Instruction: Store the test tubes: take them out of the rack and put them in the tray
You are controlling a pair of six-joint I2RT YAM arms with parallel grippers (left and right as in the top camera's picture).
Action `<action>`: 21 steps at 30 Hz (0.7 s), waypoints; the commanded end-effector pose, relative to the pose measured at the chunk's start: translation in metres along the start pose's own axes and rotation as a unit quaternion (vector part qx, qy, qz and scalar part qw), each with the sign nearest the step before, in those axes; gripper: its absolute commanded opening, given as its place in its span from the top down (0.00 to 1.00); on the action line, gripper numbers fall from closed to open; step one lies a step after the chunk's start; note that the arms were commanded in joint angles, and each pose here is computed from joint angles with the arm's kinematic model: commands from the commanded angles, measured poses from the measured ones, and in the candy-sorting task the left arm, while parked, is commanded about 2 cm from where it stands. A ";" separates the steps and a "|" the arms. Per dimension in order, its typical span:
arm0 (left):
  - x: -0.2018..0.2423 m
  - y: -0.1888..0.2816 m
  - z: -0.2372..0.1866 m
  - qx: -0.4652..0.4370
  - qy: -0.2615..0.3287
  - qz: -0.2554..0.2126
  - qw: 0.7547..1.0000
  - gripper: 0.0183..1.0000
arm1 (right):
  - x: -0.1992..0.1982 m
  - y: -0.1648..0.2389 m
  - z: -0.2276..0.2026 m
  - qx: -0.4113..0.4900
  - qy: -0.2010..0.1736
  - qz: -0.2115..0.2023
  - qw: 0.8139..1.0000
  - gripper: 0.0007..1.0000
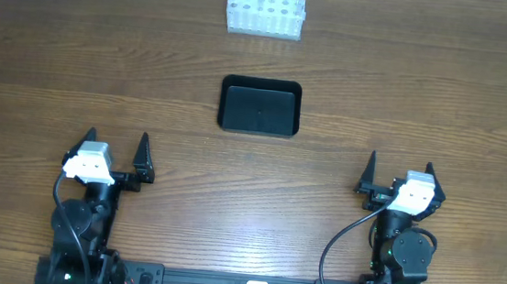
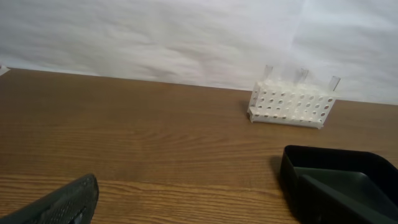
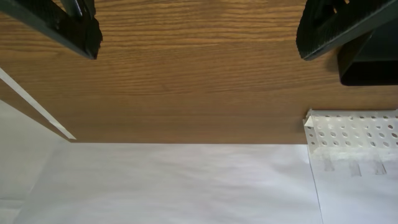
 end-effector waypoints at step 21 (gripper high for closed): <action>-0.003 0.000 0.010 -0.033 -0.004 -0.010 0.999 0.00 | -0.001 0.000 -0.002 -0.002 -0.001 -0.006 1.000 0.01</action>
Point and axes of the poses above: each gripper's point midway between its finger pads, its own y axis back along the fingers, its own x axis along the line the jaws close on, z = x × y, the point moved 8 cm from there along y, back along the fingers, and after that the axes turned 8 degrees about -y, right-handed, at the moved point
